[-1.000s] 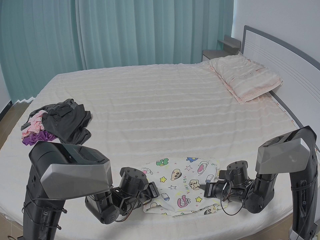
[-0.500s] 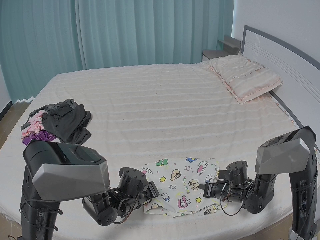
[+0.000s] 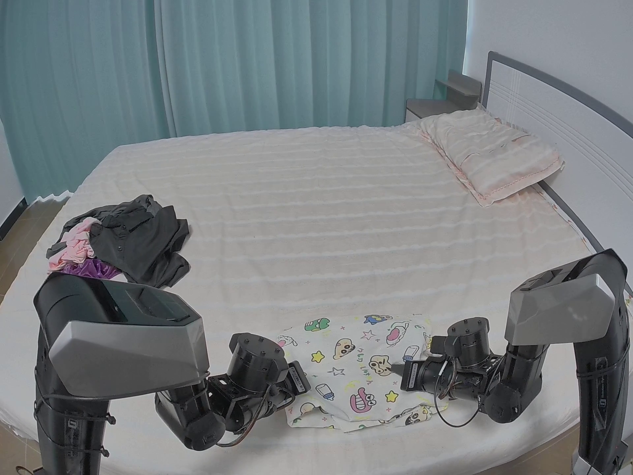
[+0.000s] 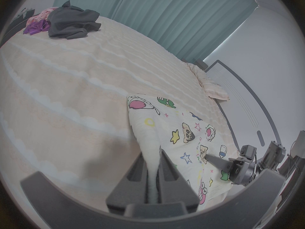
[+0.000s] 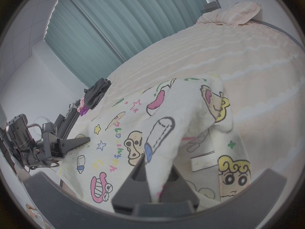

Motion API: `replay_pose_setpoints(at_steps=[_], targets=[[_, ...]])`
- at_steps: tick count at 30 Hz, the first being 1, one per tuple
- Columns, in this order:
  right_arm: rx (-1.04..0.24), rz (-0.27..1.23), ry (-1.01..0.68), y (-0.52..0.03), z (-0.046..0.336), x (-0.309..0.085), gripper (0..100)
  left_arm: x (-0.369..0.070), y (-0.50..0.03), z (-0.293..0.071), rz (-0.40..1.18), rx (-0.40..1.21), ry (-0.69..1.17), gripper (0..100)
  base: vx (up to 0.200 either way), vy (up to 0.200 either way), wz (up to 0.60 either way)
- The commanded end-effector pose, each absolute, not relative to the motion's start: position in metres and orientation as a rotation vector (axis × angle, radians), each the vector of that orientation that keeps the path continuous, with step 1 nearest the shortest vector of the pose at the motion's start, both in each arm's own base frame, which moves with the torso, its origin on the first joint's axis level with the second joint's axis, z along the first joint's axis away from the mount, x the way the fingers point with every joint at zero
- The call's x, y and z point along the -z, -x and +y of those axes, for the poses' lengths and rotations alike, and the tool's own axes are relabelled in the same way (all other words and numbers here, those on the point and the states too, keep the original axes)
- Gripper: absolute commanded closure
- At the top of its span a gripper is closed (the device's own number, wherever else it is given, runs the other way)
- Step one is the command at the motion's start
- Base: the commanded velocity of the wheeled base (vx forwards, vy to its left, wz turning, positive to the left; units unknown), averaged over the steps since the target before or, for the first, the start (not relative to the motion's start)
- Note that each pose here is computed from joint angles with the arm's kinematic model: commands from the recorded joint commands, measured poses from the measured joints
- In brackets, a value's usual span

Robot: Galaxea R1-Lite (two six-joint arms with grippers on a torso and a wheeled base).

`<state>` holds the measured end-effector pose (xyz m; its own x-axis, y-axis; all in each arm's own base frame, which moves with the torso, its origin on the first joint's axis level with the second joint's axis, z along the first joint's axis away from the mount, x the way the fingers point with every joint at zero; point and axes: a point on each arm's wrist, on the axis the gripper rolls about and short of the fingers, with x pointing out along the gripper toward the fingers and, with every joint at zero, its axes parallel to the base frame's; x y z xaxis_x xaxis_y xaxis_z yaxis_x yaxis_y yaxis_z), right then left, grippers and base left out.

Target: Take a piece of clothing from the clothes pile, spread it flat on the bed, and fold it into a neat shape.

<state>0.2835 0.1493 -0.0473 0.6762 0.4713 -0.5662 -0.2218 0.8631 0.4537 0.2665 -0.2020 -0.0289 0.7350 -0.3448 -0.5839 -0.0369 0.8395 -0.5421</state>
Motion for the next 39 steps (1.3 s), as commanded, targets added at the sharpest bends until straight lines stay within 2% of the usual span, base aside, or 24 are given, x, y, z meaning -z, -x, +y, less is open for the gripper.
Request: replay_pose_setpoints(at_steps=[1, 36, 39], targets=[[-0.401, 0.722, -0.367, -0.283, 0.150, 0.044, 100, 0.025, -0.264, -0.201, 0.731, 0.178, 0.560, 100, 0.000, 0.200, 0.00], [-0.412, 0.731, -0.362, -0.275, 0.150, 0.039, 100, 0.031, -0.253, -0.192, 0.774, 0.154, 0.541, 100, 0.000, 0.200, 0.00], [-0.411, 0.730, -0.361, -0.275, 0.150, 0.039, 100, 0.031, -0.252, -0.192, 0.776, 0.153, 0.543, 100, 0.000, 0.000, 0.00]])
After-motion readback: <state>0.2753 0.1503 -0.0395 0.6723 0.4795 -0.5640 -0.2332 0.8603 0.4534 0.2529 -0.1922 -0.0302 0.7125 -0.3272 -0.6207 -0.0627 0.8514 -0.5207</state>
